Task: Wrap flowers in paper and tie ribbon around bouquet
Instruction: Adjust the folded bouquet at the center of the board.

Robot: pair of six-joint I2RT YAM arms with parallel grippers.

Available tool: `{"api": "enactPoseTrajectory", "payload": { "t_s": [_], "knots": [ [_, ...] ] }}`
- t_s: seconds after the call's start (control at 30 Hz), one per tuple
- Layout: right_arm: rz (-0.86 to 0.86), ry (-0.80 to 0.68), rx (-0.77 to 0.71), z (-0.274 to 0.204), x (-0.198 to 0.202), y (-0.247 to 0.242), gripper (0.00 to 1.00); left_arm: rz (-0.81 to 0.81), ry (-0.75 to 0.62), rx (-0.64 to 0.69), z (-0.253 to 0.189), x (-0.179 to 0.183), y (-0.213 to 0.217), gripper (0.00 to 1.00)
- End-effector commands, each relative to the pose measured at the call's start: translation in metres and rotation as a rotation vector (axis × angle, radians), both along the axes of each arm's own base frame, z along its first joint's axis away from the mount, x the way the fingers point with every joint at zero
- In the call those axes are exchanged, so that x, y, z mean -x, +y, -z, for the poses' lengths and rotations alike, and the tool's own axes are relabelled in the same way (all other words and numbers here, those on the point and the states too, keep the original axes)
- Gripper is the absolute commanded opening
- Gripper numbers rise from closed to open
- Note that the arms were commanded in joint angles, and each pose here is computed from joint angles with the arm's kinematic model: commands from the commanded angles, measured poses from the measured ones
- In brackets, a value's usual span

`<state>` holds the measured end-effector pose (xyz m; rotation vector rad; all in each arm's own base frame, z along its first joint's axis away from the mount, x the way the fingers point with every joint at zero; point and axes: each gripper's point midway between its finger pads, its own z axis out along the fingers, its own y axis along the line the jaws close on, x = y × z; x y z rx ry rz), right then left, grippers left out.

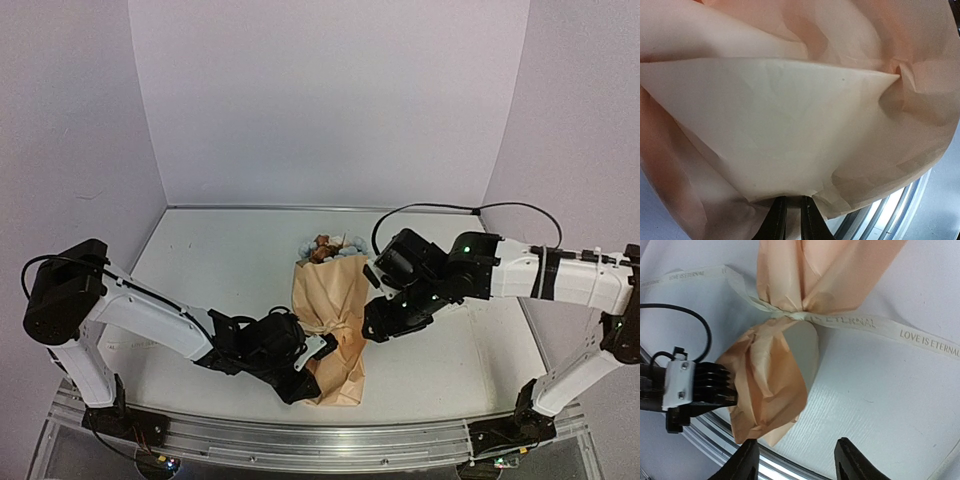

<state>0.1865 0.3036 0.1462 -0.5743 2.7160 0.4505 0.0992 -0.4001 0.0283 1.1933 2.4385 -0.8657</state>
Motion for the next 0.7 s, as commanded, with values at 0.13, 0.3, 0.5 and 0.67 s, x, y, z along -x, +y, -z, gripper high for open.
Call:
{"api": "enactPoseTrajectory", "payload": {
  "t_s": [0.13, 0.3, 0.5, 0.67],
  "knots": [
    [-0.008, 0.154, 0.126, 0.054, 0.018, -0.020, 0.45, -0.022, -0.009, 0.053, -0.010, -0.002, -0.003, 0.12],
    [0.043, 0.104, 0.065, 0.052, 0.012, -0.021, 0.50, -0.031, -0.009, 0.055, -0.012, -0.002, -0.002, 0.11],
    [0.060, -0.030, -0.010, 0.017, 0.006, -0.017, 0.61, -0.035, -0.009, 0.065, -0.015, -0.002, -0.002, 0.11],
    [0.026, -0.060, -0.020, 0.006, 0.000, 0.007, 0.69, -0.037, -0.008, 0.070, -0.016, -0.003, -0.002, 0.11]
  ]
}}
